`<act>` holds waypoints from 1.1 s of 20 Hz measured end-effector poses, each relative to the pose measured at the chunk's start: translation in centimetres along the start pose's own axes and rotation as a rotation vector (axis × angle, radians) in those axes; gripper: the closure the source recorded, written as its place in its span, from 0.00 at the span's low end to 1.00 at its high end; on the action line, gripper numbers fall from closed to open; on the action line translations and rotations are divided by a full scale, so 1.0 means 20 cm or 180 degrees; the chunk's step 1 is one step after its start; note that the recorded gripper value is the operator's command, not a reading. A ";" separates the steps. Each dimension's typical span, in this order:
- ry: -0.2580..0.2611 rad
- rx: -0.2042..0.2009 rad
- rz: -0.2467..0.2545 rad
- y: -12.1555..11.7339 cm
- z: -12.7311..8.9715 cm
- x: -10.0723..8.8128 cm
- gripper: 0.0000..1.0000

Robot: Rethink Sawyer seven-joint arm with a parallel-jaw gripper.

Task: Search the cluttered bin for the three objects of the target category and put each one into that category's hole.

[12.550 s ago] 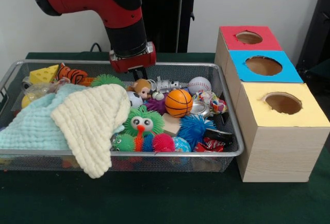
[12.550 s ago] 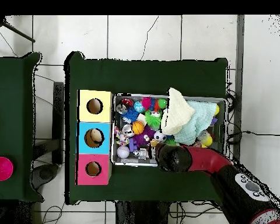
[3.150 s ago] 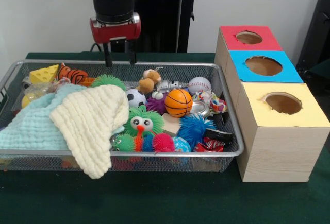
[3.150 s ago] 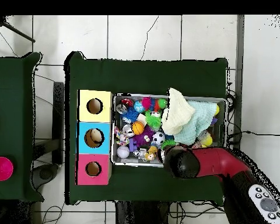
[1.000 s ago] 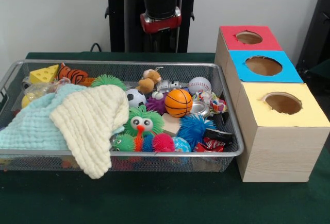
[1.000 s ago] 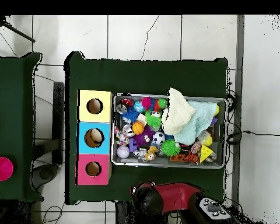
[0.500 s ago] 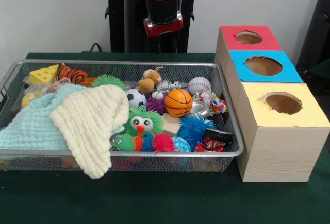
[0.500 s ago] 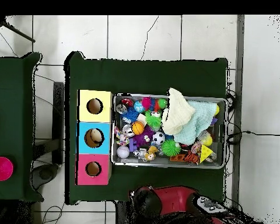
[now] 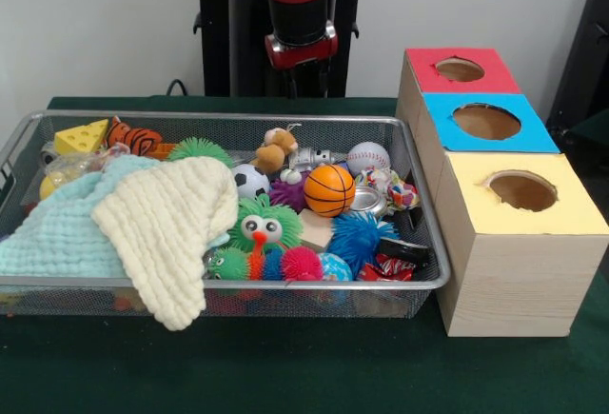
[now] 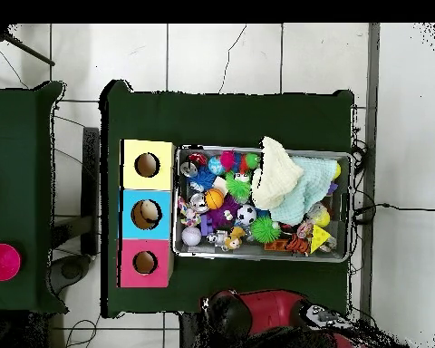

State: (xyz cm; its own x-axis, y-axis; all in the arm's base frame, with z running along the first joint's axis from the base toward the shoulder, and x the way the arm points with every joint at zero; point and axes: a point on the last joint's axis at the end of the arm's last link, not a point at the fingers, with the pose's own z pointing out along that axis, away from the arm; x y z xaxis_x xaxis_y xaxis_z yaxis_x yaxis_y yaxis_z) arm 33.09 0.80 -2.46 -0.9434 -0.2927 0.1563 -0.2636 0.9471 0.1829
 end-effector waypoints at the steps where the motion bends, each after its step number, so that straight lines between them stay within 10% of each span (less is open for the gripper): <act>1: 0.0003 -0.0003 0.0003 0.00 0.00 0.00 0.00; 22: -0.0008 -0.0053 0.0138 -0.09 0.09 -0.02 0.00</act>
State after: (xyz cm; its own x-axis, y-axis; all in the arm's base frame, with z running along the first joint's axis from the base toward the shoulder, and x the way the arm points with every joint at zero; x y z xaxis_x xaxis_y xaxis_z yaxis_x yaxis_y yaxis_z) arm 33.57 -0.60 -4.51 -0.9544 -0.2509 0.1620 -0.2189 0.9566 0.1922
